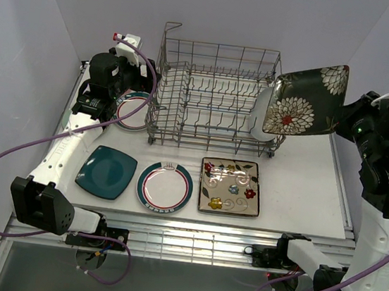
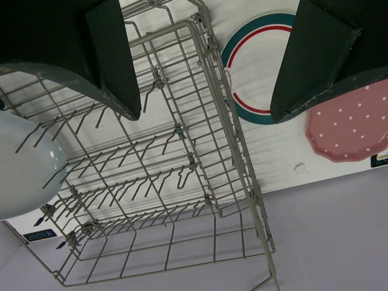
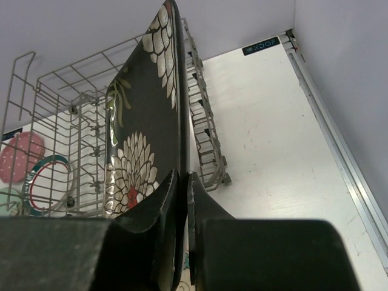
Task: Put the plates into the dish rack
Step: Insert the plate into the dish rack.
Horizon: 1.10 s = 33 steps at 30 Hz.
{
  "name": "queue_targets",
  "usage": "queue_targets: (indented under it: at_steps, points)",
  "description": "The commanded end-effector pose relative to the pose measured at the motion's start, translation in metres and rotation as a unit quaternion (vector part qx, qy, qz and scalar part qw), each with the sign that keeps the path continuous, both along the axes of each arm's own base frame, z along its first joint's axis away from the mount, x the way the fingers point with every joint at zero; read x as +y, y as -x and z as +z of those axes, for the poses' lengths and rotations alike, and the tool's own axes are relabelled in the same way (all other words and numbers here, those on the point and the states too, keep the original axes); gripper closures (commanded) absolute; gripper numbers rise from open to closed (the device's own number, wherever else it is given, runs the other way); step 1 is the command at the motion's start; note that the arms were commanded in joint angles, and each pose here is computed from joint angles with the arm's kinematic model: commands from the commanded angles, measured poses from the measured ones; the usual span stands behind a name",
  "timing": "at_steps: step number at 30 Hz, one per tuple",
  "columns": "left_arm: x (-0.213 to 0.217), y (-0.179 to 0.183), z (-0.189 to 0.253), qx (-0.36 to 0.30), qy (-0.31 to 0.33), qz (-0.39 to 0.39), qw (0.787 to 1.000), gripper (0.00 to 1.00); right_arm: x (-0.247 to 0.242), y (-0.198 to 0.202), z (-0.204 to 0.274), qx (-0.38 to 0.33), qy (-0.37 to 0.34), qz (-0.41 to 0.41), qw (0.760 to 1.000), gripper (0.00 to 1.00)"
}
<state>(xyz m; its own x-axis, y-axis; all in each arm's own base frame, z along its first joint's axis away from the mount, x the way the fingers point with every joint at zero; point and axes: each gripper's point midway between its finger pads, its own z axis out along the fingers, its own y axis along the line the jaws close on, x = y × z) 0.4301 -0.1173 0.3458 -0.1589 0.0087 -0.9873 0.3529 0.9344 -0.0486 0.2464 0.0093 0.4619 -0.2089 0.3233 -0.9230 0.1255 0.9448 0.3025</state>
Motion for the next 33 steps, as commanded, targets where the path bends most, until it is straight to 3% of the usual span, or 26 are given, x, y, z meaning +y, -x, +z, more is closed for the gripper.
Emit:
queue_targets:
  at_steps: [1, 33]
  points:
    - [0.003, 0.003, 0.011, -0.013, 0.001, 0.002, 1.0, 0.02, 0.015, -0.001, 0.088, -0.156, -0.037, 0.033, 0.986, 0.92]
    - [0.005, -0.003, 0.004, -0.01, -0.005, 0.009, 1.0, 0.02, 0.085, -0.118, 0.126, -0.19, -0.026, 0.131, 0.973, 0.92]
